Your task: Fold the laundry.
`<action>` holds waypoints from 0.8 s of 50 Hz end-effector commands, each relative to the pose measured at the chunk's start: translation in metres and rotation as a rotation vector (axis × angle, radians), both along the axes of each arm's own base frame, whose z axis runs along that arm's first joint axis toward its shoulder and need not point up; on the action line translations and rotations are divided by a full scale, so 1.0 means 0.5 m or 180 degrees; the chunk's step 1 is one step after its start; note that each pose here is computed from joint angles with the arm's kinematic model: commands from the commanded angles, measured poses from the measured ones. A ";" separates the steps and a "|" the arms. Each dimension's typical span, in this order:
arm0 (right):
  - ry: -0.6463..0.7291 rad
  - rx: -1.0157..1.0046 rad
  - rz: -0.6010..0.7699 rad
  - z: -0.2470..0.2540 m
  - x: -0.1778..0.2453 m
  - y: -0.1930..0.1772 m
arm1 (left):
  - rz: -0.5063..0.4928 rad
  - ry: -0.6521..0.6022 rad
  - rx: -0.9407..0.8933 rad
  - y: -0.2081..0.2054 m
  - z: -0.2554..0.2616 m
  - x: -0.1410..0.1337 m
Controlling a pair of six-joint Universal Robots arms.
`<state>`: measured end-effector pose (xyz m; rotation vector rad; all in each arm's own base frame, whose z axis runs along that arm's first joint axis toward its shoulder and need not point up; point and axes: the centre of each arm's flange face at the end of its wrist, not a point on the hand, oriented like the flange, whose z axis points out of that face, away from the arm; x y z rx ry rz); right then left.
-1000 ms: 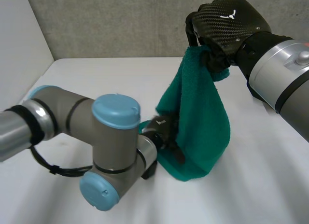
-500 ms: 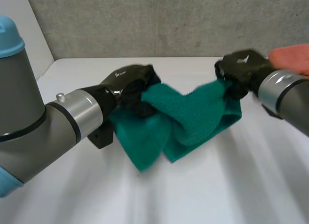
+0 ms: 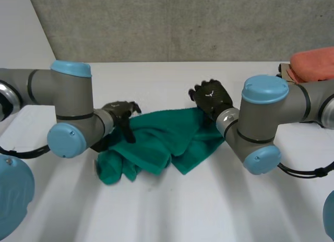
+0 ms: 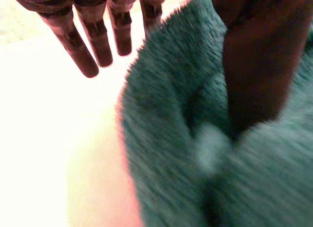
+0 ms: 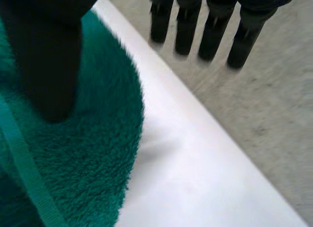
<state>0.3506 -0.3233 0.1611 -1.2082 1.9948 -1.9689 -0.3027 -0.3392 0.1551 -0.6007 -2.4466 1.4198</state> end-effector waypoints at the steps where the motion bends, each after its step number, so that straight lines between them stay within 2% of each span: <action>1: 0.0033 -0.0102 -0.0424 0.038 -0.031 -0.003 | -0.0058 0.0162 -0.0279 0.047 0.066 0.017; 6: 0.0145 0.0081 -0.0570 0.065 -0.072 0.016 | -0.0268 0.0144 -0.0672 0.111 0.109 0.029; 10: 0.0278 0.0350 -0.0591 0.081 -0.111 0.045 | -0.0601 -0.0051 -0.0984 0.187 0.118 0.035; 19: 0.0439 0.0788 -0.0527 0.069 -0.164 0.096 | -0.1317 -0.0666 -0.0963 0.332 0.039 0.029; 24: 0.0477 0.0911 -0.0476 0.052 -0.177 0.114 | -0.1318 -0.0823 -0.1148 0.316 0.010 0.016; 30: 0.0504 0.1002 -0.0534 0.032 -0.195 0.118 | -0.1221 -0.0970 -0.1108 0.299 -0.019 0.007; 40: 0.0482 0.1020 -0.0607 0.011 -0.209 0.112 | -0.1066 -0.0878 -0.1272 0.266 -0.014 -0.001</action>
